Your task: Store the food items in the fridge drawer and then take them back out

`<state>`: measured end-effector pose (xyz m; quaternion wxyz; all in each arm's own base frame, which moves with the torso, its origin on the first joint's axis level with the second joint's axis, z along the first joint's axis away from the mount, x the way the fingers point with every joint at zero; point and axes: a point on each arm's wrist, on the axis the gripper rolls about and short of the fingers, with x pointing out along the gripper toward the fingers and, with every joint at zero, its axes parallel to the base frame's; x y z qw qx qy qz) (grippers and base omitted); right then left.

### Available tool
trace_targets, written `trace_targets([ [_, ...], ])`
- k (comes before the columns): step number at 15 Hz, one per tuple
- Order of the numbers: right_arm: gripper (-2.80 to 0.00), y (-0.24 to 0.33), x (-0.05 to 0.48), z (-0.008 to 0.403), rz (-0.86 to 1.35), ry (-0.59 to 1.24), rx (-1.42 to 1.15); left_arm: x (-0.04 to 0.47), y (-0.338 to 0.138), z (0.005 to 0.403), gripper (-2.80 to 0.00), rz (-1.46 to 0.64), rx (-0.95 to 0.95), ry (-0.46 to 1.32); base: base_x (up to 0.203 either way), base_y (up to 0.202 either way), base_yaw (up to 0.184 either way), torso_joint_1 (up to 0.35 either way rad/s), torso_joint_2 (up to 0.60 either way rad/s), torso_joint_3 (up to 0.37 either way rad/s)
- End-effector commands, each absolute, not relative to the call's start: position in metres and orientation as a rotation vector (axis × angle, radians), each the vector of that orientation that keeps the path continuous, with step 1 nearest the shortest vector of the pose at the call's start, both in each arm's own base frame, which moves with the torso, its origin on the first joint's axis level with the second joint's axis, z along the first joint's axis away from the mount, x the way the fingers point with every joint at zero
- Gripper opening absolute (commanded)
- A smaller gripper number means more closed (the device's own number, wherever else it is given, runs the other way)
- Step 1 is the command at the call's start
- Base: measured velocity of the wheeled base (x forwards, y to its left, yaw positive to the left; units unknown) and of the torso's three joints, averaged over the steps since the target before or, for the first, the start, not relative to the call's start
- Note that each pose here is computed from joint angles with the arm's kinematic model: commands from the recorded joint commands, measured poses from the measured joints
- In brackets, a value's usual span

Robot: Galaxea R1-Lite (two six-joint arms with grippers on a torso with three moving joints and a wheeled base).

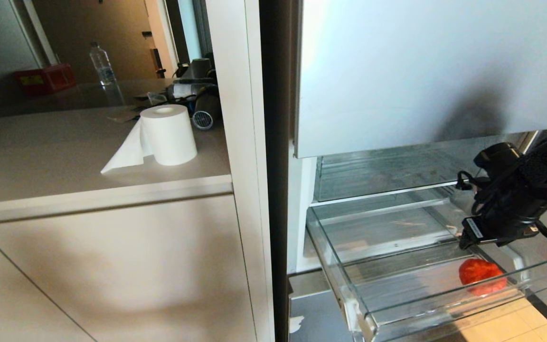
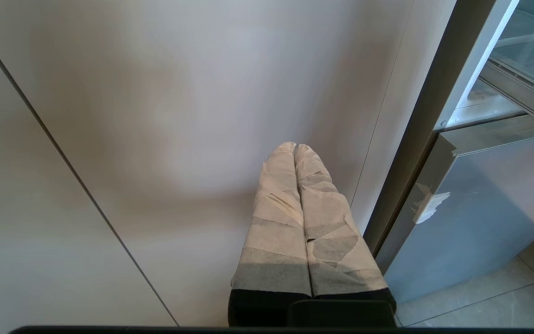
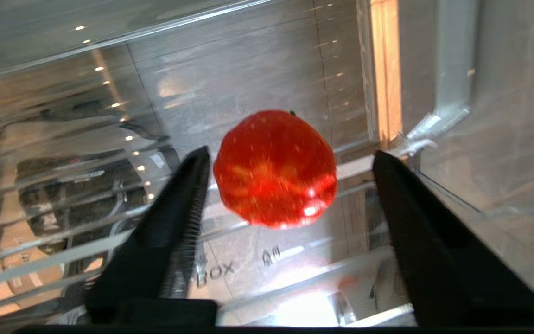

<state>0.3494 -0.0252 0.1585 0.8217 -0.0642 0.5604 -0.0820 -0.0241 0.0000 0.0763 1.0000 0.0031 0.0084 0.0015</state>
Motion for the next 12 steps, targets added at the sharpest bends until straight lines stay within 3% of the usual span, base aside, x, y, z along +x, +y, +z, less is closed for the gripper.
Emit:
trace_targets([
  [1,0.00,-0.026,0.356,0.149,-0.176,1.218,-0.137,-0.024,0.000,0.076,-2.80,0.003,0.006,0.018,0.000,0.000,0.000,0.000,0.00,0.000],
  [12,0.00,-0.029,0.372,0.111,-0.208,1.321,-0.161,-0.024,0.000,0.076,-2.80,0.003,0.006,0.018,0.000,0.000,0.000,0.000,0.00,0.000],
])
